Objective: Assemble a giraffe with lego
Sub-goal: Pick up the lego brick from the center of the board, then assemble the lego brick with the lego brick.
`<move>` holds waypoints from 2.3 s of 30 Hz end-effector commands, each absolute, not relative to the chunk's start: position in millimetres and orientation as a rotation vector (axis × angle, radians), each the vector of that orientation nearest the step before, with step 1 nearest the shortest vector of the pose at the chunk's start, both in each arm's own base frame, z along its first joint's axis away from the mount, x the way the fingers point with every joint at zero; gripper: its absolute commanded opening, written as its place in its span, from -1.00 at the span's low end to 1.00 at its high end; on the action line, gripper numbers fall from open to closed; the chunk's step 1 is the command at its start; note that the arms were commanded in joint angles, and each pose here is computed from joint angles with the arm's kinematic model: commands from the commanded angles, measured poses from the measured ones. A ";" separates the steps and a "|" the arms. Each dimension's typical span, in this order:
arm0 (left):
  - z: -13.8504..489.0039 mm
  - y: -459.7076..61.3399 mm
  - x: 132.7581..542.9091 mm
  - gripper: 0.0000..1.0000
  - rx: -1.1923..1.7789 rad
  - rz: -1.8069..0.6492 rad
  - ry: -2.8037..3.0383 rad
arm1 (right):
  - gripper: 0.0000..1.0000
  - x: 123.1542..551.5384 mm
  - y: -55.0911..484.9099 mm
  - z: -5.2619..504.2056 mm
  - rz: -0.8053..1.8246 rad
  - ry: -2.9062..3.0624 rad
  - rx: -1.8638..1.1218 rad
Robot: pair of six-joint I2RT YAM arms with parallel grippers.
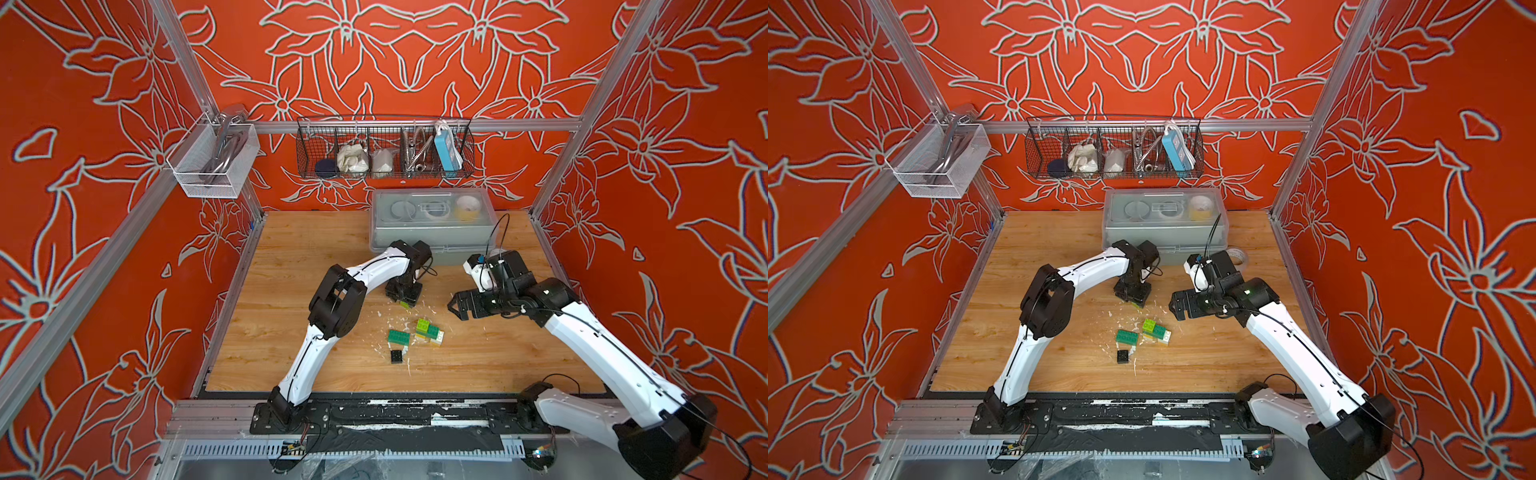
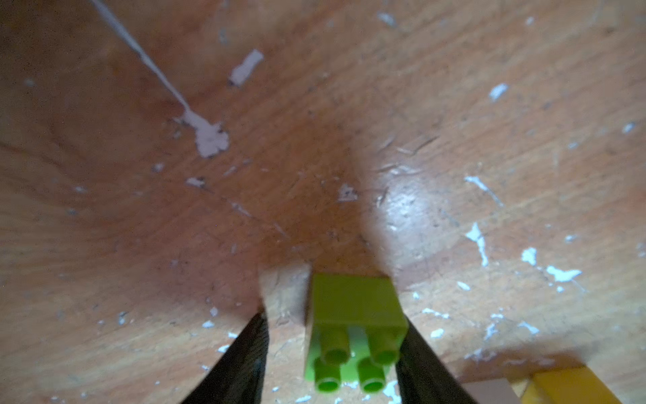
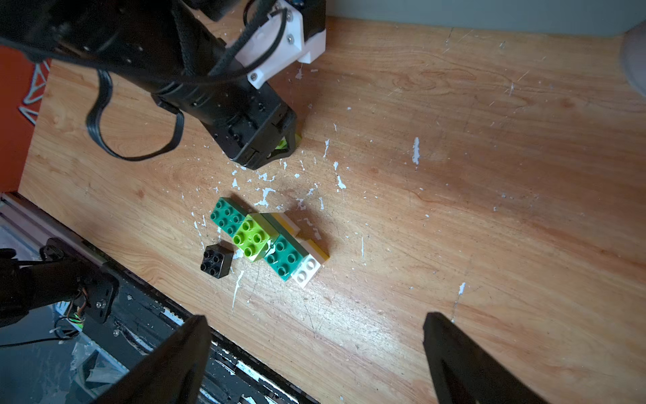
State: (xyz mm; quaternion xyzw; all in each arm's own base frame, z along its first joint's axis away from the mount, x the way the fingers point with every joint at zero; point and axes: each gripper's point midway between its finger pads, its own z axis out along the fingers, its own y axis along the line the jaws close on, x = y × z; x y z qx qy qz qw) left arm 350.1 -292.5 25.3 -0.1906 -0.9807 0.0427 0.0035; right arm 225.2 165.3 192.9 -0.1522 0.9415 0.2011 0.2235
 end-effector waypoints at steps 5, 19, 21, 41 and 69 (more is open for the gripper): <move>25.6 -300.9 351.2 -0.14 -0.624 0.138 -3.085 | 1.00 218.0 162.4 185.3 0.572 2.631 -0.411; 35.9 -297.7 339.9 -0.68 -0.590 0.178 -3.109 | 1.00 216.6 158.3 181.9 0.563 2.644 -0.390; 46.2 -293.6 330.9 -0.69 -0.562 0.189 -3.125 | 1.00 216.7 156.0 181.6 0.554 2.646 -0.375; 137.5 -328.5 237.9 -0.68 -0.554 0.228 -3.126 | 1.00 208.0 142.6 181.4 0.574 2.646 -0.283; 103.2 -343.0 238.9 -0.66 -0.545 0.227 -3.055 | 1.00 203.9 140.8 189.0 0.594 2.610 -0.292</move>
